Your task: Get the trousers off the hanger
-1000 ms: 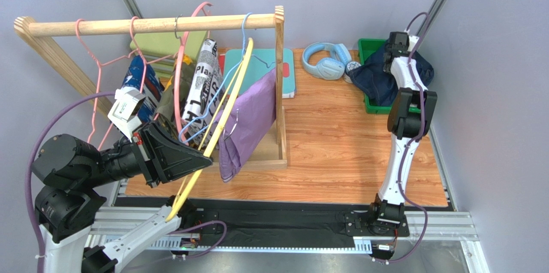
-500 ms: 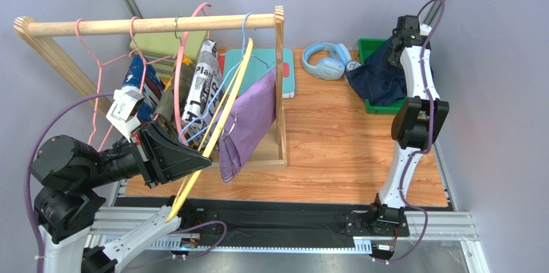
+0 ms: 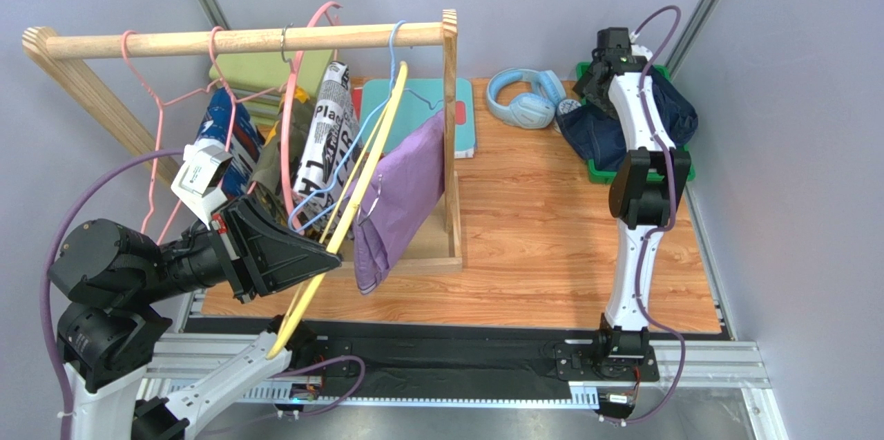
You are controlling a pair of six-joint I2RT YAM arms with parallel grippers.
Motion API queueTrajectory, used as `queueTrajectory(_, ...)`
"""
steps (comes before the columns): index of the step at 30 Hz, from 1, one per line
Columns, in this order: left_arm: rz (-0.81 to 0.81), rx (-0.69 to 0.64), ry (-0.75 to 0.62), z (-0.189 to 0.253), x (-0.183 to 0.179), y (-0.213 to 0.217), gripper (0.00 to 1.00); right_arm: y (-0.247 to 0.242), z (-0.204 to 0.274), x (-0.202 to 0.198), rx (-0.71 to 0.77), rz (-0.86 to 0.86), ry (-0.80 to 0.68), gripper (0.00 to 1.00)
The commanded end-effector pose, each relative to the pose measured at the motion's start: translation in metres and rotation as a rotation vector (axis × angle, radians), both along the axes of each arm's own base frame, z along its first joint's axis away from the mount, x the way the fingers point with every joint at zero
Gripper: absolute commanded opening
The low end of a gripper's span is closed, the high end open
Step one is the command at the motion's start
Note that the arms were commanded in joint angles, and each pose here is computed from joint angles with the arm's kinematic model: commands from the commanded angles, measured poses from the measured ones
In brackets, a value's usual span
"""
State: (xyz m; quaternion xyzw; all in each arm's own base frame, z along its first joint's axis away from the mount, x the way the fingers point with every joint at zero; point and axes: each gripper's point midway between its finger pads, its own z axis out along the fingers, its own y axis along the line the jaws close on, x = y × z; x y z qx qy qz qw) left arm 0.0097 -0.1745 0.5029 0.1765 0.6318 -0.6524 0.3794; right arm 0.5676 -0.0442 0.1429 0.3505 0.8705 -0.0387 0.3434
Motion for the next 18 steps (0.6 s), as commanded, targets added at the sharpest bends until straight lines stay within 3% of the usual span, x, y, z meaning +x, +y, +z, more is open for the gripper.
queueTrajectory(1, -0.106, -0.079, -0.169, 0.027, -0.030, 0.007, 0.00, 0.000, -0.005, 0.019, 0.037, -0.077, -0.082, 0.66)
queueTrajectory(5, -0.107, -0.078, -0.172, 0.027, -0.030, 0.007, 0.00, -0.007, -0.026, 0.015, 0.014, -0.110, -0.044, 0.58)
queueTrajectory(8, -0.108, -0.077, -0.173, 0.027, -0.029, 0.007, 0.00, -0.008, -0.030, 0.014, 0.008, -0.111, -0.043, 0.42)
queueTrajectory(12, -0.111, -0.079, -0.177, 0.027, -0.031, 0.008, 0.00, -0.012, -0.027, 0.012, 0.001, -0.102, -0.041, 0.02)
queueTrajectory(18, -0.110, -0.084, -0.176, 0.027, -0.034, 0.010, 0.00, -0.031, 0.014, -0.002, -0.038, -0.103, -0.090, 0.00)
